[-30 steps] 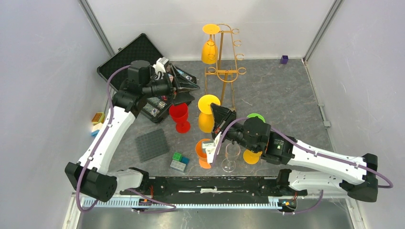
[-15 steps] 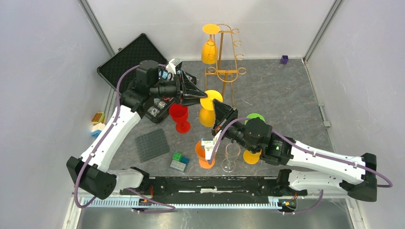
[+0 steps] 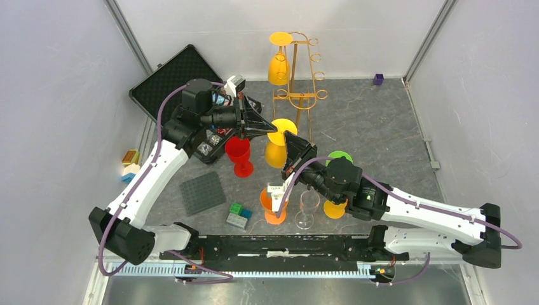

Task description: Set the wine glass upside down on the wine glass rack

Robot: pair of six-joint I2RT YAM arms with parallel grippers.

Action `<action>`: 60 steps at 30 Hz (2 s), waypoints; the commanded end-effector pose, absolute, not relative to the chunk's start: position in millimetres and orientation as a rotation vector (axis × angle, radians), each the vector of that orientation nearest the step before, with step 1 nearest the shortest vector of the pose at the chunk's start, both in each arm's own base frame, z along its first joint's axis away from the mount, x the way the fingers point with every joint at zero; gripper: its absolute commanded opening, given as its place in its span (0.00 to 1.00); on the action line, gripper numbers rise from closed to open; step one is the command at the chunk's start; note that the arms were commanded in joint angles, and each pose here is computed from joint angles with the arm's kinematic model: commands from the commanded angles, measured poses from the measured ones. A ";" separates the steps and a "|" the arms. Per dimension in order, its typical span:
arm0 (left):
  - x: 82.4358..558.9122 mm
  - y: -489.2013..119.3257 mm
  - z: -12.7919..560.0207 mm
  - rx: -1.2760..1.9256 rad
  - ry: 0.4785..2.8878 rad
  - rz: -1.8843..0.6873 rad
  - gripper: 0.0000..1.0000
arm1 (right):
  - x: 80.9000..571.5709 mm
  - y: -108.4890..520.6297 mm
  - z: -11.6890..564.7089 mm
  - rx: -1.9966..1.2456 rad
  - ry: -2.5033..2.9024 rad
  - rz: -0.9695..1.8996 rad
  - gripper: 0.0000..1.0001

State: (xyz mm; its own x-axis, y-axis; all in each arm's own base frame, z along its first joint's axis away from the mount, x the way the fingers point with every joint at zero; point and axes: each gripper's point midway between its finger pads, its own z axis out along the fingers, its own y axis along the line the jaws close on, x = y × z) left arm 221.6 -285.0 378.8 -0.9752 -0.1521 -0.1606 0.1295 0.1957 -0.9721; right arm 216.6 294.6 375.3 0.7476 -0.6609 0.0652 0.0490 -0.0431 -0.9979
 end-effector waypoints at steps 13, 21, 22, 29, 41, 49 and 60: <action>224.5 -277.2 391.1 0.082 2.238 -1.681 0.02 | 208.8 301.2 382.4 -1.497 0.615 -0.437 0.91; 231.8 -260.6 395.4 0.076 2.218 -1.523 0.02 | 187.9 314.5 393.4 -1.452 0.676 -0.149 0.98; 233.8 -258.2 395.2 0.070 2.216 -1.498 0.02 | 184.4 316.9 396.9 -1.436 0.688 -0.098 0.98; 242.2 -237.3 404.0 0.057 2.163 -1.308 0.02 | 169.7 333.5 413.8 -1.418 0.760 0.172 0.98; 246.7 -210.5 418.9 0.043 2.056 -1.118 0.02 | 171.0 332.8 459.6 -1.253 0.884 0.739 0.98; 249.3 -215.4 413.9 0.036 2.089 -1.157 0.02 | 181.1 319.5 510.2 -1.009 0.855 1.104 0.98; 260.2 -218.3 416.5 0.025 2.071 -1.187 0.02 | 260.7 260.0 525.3 -0.577 1.008 1.168 0.98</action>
State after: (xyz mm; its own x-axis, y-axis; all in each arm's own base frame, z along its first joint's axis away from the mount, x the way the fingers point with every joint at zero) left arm 258.3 -215.7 393.9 -0.7658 -0.3228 -0.5562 0.2830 0.6075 -0.7422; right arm 247.3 281.2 508.7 0.1319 0.3574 -0.9246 -0.9506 0.3099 -0.0159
